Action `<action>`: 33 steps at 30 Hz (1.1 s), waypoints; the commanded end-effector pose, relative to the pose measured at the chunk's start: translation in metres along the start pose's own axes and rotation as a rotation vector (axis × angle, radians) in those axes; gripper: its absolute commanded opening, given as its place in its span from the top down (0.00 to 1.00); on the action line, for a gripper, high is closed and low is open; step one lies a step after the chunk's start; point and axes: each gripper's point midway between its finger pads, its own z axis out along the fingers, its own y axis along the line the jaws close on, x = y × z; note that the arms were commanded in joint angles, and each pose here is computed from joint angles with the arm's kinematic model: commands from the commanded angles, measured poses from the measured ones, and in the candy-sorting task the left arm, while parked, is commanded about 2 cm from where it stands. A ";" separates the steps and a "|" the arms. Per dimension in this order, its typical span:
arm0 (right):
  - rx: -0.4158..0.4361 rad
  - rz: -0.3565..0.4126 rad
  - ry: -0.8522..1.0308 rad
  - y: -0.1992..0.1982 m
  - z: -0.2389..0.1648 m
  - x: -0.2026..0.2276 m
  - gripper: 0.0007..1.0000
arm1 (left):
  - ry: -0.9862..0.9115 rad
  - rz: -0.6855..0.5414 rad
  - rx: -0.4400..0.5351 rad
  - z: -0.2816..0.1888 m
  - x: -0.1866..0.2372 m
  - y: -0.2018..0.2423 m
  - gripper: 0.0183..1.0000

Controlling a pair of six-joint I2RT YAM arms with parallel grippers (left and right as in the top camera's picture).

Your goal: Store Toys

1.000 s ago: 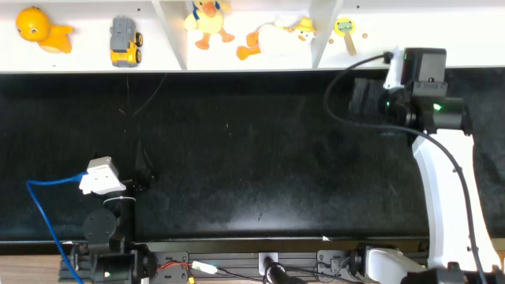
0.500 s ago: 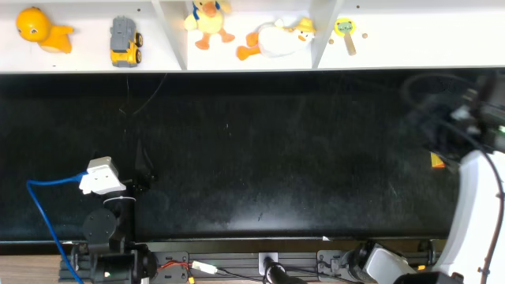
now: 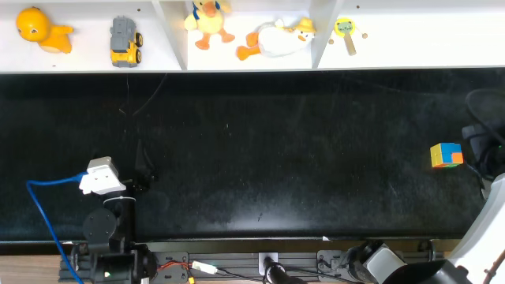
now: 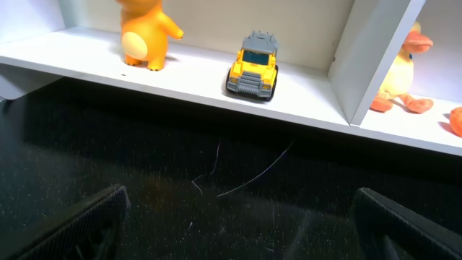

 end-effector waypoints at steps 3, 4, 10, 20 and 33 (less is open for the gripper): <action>0.053 0.062 -0.004 -0.029 0.028 0.009 0.00 | -0.006 -0.004 0.021 0.000 0.000 -0.004 0.00; 0.049 0.063 -0.012 -0.029 0.031 0.009 0.00 | -0.005 -0.004 0.021 0.000 0.000 -0.004 0.00; -0.003 0.066 -0.098 -0.018 0.040 -0.011 0.00 | -0.005 -0.004 0.021 0.000 0.000 -0.004 0.00; -0.015 0.081 -0.013 -0.005 0.081 -0.003 0.01 | -0.005 -0.004 0.021 0.000 0.000 -0.004 0.00; -0.054 0.010 0.007 0.032 0.116 0.009 0.00 | -0.005 -0.004 0.021 0.000 0.000 -0.004 0.00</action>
